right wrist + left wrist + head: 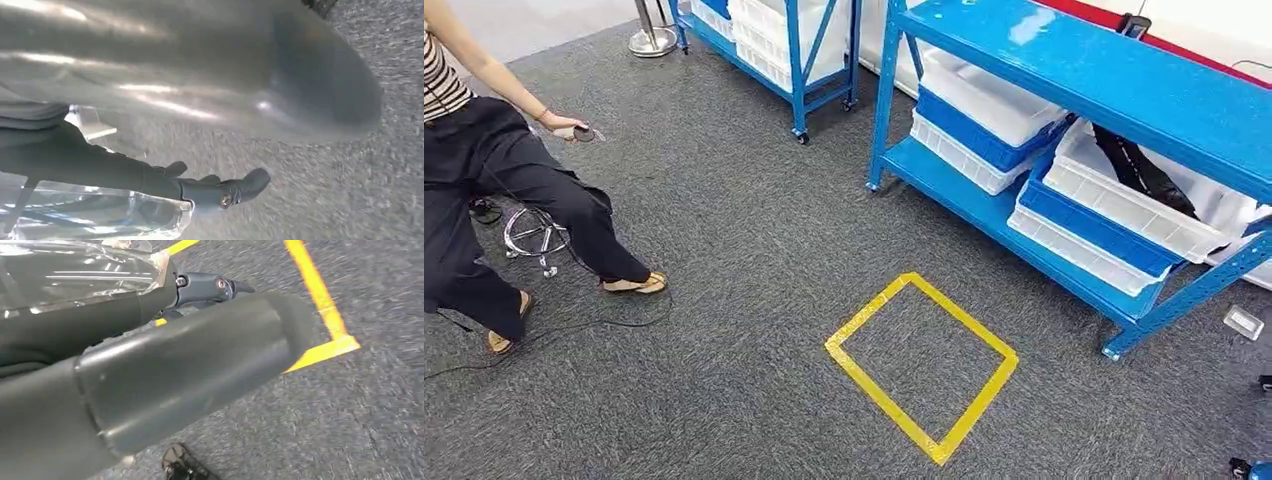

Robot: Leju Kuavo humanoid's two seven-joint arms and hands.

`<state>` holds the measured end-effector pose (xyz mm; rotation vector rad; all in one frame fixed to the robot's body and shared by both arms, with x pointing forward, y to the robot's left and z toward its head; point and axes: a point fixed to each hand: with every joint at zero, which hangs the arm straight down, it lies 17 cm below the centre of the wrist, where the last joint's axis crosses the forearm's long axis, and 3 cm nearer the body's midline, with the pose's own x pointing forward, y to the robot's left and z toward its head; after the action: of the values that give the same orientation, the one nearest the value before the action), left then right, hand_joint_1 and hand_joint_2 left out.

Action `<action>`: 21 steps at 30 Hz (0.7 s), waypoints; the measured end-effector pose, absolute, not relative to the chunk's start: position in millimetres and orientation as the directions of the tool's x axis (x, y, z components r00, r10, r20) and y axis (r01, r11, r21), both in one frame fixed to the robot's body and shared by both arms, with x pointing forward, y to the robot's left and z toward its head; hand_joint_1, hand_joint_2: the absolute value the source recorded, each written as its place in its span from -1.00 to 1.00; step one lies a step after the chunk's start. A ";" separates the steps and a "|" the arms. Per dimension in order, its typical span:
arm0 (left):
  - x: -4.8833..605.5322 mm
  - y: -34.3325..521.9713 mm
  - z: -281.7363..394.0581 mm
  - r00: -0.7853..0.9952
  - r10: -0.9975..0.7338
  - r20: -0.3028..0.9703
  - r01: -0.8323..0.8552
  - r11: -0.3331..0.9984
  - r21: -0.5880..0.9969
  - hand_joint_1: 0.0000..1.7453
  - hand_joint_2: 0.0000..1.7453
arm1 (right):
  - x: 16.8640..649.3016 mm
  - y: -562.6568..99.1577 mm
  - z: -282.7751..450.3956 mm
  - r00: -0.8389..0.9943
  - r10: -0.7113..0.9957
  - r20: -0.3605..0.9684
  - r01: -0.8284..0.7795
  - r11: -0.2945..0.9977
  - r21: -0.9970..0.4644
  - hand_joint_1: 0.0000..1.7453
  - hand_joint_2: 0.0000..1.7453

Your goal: Take the parts from the cabinet and place them on the table.

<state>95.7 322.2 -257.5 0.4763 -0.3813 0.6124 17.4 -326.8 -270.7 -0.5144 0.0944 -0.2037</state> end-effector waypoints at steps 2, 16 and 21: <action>95.7 322.2 -257.4 0.750 0.459 0.476 -0.630 0.714 0.305 -1.00 -1.00 | 17.5 -327.3 -270.8 0.977 -0.211 -0.036 0.166 0.852 -0.498 -1.00 -1.00; 91.5 324.5 -256.0 0.724 0.496 0.479 -0.670 0.670 0.320 -1.00 -1.00 | 28.8 -334.3 -272.3 0.989 -0.149 -0.004 0.129 0.866 -0.483 -1.00 -1.00; 87.2 328.6 -255.9 0.719 0.506 0.476 -0.681 0.653 0.333 -1.00 -1.00 | 31.5 -337.6 -271.9 0.994 -0.106 0.000 0.092 0.867 -0.490 -1.00 -1.00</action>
<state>87.2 328.6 -255.9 0.5209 -0.3598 0.6900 31.5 -337.6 -271.9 -0.5112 0.0272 -0.1036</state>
